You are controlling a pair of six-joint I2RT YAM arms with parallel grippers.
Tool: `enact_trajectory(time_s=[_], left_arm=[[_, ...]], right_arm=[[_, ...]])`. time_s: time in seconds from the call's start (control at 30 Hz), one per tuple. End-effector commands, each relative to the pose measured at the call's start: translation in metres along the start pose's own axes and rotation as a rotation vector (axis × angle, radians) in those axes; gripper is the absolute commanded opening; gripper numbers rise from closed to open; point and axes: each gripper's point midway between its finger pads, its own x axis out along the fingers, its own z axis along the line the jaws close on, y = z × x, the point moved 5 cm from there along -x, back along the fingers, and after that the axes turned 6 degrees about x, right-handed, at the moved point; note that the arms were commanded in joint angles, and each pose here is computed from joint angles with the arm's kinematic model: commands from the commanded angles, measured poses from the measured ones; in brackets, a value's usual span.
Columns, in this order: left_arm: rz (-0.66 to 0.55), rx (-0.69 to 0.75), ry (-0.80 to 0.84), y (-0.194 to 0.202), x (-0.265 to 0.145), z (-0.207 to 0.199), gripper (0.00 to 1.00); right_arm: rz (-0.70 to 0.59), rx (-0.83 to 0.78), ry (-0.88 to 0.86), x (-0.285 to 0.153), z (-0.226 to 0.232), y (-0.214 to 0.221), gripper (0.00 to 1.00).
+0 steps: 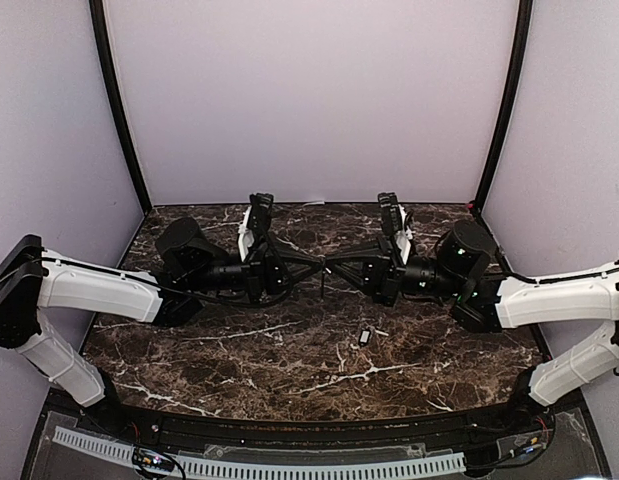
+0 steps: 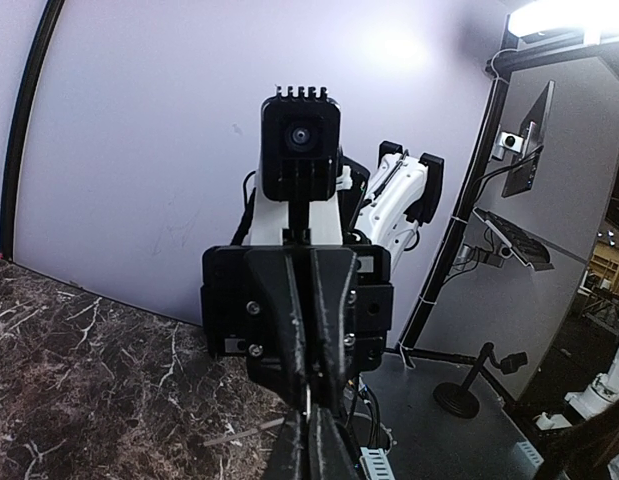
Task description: Remove the keys from the keyring
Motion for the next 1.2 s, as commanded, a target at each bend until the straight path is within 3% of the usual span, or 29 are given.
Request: enact_trajectory(time_s=[0.0, 0.2, 0.4, 0.63, 0.73, 0.97, 1.17], left_arm=[[-0.022, 0.032, 0.026, -0.010, -0.003, -0.010, 0.00], [-0.020, 0.029, 0.032, -0.010, -0.002, -0.010, 0.03], [-0.018, 0.023, 0.023, -0.008, -0.002, -0.009, 0.51], [-0.004, 0.026, -0.027, -0.007, -0.006, -0.005, 0.66], [0.024, 0.022, -0.071, -0.006, -0.006, 0.000, 0.65], [0.086, 0.019, -0.157, 0.001, -0.009, 0.009, 0.49], [0.086, 0.012, -0.157, 0.000, -0.008, 0.010, 0.45]], right_arm=[[-0.039, -0.029, -0.024, 0.002, 0.004, -0.013, 0.00], [-0.050, -0.041, 0.001, -0.003, 0.003, -0.013, 0.00], [-0.020, -0.055, 0.053, -0.010, -0.001, -0.013, 0.00], [0.060, -0.067, 0.115, -0.013, -0.007, -0.012, 0.00], [0.110, -0.073, 0.134, -0.011, -0.010, -0.013, 0.00], [0.199, -0.061, 0.148, -0.008, -0.012, -0.012, 0.00], [0.219, -0.049, 0.127, -0.005, -0.010, -0.012, 0.00]])
